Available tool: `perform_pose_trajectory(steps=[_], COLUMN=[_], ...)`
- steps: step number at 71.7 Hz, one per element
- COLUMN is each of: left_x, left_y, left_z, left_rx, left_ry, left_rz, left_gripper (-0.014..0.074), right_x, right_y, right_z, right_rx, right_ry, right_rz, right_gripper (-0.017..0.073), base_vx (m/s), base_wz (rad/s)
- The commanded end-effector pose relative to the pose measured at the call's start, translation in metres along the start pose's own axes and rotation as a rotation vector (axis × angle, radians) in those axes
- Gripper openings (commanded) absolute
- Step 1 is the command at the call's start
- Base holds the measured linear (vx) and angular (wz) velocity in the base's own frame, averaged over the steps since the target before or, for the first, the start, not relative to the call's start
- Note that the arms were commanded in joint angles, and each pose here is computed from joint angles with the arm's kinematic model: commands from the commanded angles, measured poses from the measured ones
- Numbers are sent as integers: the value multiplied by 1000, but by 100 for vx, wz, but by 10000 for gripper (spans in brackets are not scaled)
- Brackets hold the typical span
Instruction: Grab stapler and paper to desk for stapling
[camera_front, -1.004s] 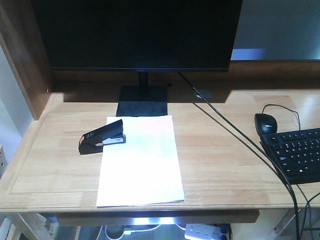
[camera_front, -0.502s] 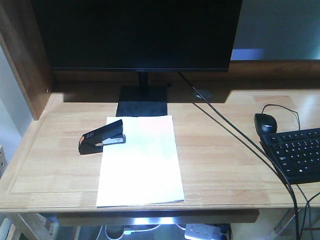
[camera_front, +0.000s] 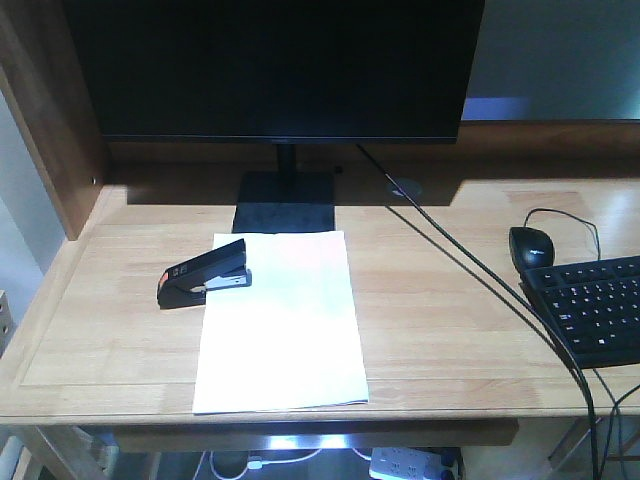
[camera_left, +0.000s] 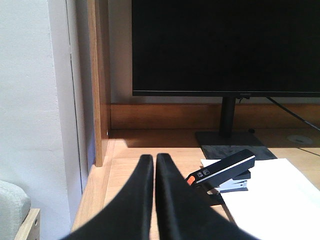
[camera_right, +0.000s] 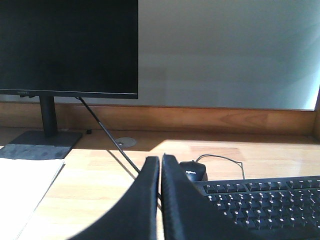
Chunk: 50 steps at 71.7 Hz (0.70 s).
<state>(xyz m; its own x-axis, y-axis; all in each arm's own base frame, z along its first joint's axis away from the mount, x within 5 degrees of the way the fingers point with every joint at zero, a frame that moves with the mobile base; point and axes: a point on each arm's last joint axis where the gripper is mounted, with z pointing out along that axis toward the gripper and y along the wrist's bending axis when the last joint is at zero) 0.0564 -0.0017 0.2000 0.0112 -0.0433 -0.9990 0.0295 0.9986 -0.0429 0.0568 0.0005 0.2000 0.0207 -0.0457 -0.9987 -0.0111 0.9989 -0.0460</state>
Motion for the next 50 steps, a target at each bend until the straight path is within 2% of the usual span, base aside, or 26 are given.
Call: perform_pose_trajectory(steps=[1, 50], left_x=[-3, -3], left_y=[0, 0], left_z=[-1, -1], left_rx=[4, 4], left_ry=[-73, -73], left_rz=[-10, -10], left_gripper=[-6, -6], right_x=[-5, -5], right_y=[0, 0], right_z=[-1, -1], right_rx=[5, 5], right_ry=[-74, -74], right_rz=[-6, -6], right_gripper=[-10, -10], base_vx=[0, 0], base_wz=[0, 0])
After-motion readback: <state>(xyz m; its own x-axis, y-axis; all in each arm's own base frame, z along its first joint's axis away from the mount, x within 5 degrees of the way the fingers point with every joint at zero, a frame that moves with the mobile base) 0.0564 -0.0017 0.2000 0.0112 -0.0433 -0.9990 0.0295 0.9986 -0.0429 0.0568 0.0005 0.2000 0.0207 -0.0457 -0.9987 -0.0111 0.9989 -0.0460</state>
